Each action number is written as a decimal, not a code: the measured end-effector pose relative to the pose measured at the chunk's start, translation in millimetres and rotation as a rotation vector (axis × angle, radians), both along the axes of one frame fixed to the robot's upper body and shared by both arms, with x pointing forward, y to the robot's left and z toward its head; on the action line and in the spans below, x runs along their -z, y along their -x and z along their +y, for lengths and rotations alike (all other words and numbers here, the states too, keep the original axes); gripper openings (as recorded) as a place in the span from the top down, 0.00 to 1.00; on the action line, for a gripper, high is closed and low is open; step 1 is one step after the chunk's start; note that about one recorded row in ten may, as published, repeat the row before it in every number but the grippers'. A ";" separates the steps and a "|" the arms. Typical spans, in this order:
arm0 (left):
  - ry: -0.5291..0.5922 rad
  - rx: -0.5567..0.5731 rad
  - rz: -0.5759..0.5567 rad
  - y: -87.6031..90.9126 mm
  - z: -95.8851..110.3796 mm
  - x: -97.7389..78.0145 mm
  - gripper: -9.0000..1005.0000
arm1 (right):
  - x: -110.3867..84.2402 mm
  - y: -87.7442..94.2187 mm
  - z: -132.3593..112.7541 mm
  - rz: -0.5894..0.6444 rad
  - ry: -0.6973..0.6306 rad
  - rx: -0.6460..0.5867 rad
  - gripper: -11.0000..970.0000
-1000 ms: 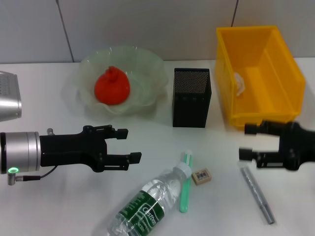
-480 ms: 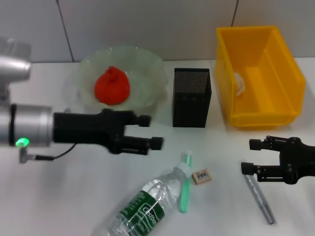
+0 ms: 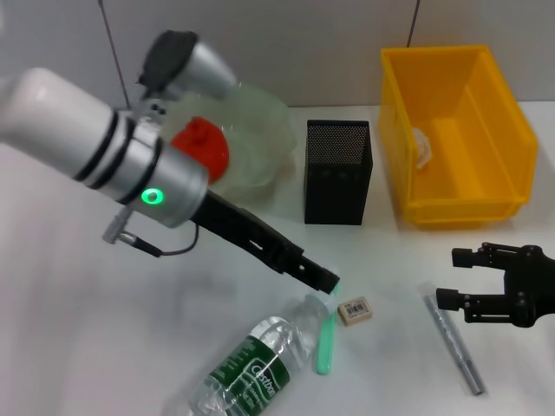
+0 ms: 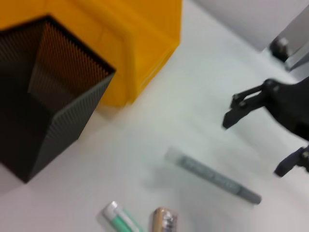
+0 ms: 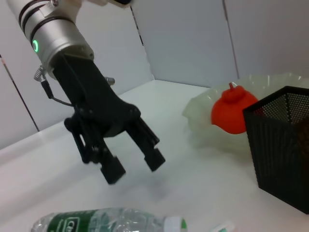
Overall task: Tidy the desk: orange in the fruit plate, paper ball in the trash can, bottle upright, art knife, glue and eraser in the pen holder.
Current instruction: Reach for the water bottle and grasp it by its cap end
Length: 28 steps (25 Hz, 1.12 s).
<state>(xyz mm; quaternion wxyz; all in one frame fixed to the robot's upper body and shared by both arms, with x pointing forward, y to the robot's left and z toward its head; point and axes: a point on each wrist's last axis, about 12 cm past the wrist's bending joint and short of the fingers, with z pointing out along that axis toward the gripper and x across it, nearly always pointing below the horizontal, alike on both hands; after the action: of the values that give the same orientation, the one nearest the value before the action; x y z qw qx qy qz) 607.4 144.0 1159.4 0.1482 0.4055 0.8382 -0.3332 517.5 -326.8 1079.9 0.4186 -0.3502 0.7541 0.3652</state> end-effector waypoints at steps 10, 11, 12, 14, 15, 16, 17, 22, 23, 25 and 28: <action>-0.149 -0.063 0.001 -3.5 -21.2 10.9 0.19 | 0.0 -0.6 -4.0 -0.016 0.019 0.016 0.14; -0.159 -0.069 0.008 -2.4 -22.9 15.4 0.19 | 0.3 -0.6 -4.5 -0.017 0.022 0.018 0.14; -0.163 -0.070 0.009 -2.1 -23.4 17.0 0.19 | 0.3 -0.6 -4.5 -0.017 0.022 0.018 0.14; -0.167 -0.072 0.010 -1.9 -23.9 18.5 0.19 | 0.3 -0.6 -4.5 -0.017 0.023 0.018 0.14; -0.167 -0.072 0.010 -1.9 -23.9 18.5 0.19 | 0.4 -0.6 -4.6 -0.018 0.023 0.018 0.14; -0.167 -0.073 0.010 -1.6 -25.2 20.6 0.19 | 0.4 -0.6 -4.6 -0.018 0.023 0.018 0.14; -0.163 -0.074 0.011 -1.3 -26.0 21.8 0.19 | 0.4 -0.6 -4.6 -0.018 0.024 0.018 0.14; -0.158 -0.078 -0.002 -0.5 -30.3 29.5 0.19 | 0.1 -1.4 -4.2 -0.020 0.024 0.017 0.14; -0.162 -0.079 -0.013 -0.1 -31.7 32.6 0.19 | -0.2 -2.3 -4.1 -0.021 0.026 0.019 0.14; -0.162 -0.076 -0.015 0.3 -32.1 33.5 0.19 | -0.2 -2.9 -4.1 -0.022 0.028 0.021 0.14; -0.157 -0.067 -0.015 1.6 -32.6 35.3 0.19 | -0.2 -3.5 -4.0 -0.023 0.029 0.023 0.14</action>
<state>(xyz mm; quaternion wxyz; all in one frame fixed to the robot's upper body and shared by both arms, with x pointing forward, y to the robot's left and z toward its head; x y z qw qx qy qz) 605.9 111.4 1124.1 0.1331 0.3902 0.8737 -0.2581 521.0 -330.8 1080.1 0.4262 -0.3517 0.7584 0.3456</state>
